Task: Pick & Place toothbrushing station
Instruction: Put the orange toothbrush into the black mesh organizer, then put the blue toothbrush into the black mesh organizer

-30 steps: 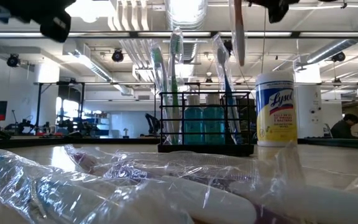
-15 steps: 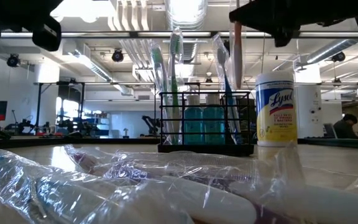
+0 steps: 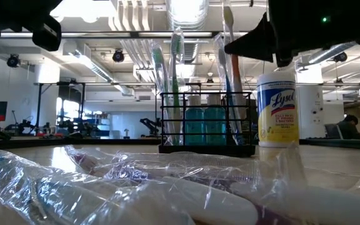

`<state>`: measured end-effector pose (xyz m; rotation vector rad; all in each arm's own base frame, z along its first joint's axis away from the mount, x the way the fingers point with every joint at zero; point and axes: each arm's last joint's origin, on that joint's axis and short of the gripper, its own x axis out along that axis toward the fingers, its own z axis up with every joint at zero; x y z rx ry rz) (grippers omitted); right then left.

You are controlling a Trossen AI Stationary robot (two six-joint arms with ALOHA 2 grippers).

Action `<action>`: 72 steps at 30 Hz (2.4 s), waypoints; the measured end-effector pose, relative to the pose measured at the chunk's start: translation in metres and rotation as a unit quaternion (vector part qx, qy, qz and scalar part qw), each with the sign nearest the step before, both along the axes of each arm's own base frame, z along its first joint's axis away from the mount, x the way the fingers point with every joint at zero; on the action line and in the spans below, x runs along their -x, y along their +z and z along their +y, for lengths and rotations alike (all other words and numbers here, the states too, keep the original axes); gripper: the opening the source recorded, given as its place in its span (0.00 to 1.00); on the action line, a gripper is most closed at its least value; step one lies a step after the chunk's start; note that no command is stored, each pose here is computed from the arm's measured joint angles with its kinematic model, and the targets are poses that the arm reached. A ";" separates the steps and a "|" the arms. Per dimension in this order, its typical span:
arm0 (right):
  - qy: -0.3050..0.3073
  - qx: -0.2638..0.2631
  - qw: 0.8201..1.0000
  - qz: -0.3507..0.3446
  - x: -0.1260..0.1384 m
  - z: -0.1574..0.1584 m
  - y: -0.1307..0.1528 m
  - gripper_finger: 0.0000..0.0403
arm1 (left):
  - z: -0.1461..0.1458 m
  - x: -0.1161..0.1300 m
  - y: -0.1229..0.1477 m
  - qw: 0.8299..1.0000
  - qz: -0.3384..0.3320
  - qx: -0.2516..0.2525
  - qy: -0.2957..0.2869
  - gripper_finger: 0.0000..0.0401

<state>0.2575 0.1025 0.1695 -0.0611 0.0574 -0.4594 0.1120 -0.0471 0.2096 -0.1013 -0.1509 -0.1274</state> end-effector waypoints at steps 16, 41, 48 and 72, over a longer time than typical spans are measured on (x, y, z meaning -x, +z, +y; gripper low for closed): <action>-0.003 -0.065 0.998 -0.010 -0.002 0.001 -0.015 0.14 | 0.000 0.000 -0.001 1.000 0.006 0.008 -0.001 0.03; 0.036 0.009 0.997 -0.072 0.013 0.015 0.061 0.36 | 0.000 -0.001 -0.003 1.000 0.014 0.007 0.000 0.03; 0.082 -0.005 0.996 -0.044 0.022 0.037 0.083 0.31 | 0.001 -0.001 -0.005 0.999 0.030 0.007 0.011 0.01; 0.124 -0.067 0.985 0.099 -0.033 0.101 0.055 0.03 | 0.003 -0.002 -0.020 0.993 0.100 0.019 0.056 0.03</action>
